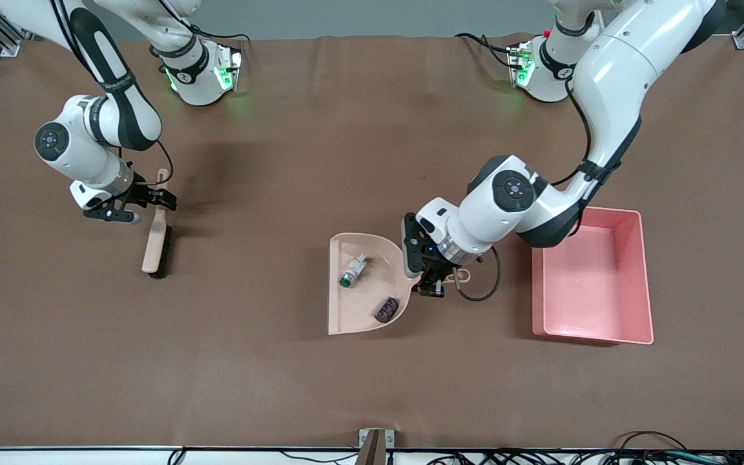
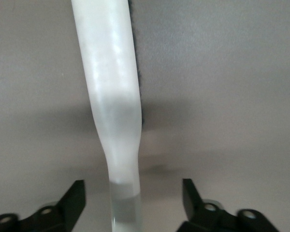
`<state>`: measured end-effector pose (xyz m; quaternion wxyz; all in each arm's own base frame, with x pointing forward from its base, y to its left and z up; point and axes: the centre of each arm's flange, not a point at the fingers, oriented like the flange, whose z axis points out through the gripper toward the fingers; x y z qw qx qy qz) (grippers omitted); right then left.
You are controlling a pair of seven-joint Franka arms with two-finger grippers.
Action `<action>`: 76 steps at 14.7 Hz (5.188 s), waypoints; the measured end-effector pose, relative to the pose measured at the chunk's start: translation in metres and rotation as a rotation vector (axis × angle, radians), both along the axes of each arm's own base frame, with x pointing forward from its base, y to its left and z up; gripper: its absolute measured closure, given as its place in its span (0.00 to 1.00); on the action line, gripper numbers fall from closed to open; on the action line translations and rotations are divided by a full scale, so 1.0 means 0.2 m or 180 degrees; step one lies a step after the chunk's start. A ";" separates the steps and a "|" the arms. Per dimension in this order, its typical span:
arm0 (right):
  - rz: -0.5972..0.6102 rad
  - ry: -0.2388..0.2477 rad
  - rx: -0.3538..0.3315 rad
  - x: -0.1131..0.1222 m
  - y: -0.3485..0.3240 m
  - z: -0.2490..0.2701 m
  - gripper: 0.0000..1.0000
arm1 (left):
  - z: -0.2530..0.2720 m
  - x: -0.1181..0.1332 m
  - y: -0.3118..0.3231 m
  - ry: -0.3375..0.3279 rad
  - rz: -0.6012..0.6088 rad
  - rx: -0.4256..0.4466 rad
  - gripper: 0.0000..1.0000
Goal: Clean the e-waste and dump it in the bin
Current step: 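Lift the dustpan with the left gripper and carry it over the pink bin, then tilt the dustpan with the left gripper to dump parts into the bin, then carry the empty dustpan with the left gripper back beside the bin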
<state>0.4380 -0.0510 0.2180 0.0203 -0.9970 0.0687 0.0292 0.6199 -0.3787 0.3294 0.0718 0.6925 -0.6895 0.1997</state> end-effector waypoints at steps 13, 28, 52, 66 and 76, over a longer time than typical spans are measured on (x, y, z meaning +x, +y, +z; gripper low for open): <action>0.0097 0.0386 0.0175 0.53 -0.09 1.34 0.00 | 0.23 0.20 0.50 0.0127 0.0363 0.0084 0.67; 0.0257 -0.0083 -0.0195 0.63 -0.05 2.16 0.00 | 0.52 0.25 1.69 0.0837 0.0978 0.0840 0.67; 0.0236 0.0113 -0.0072 0.64 -0.06 1.92 0.00 | 0.31 0.17 2.38 0.0861 -0.0230 0.2573 0.67; 0.0208 0.0122 -0.0068 0.63 -0.09 1.91 0.00 | 0.60 0.17 2.02 0.0568 -0.0229 0.2708 0.67; 0.0178 0.0136 -0.0065 0.63 -0.11 1.90 0.00 | 0.79 0.17 1.48 0.0316 0.0015 0.1514 0.67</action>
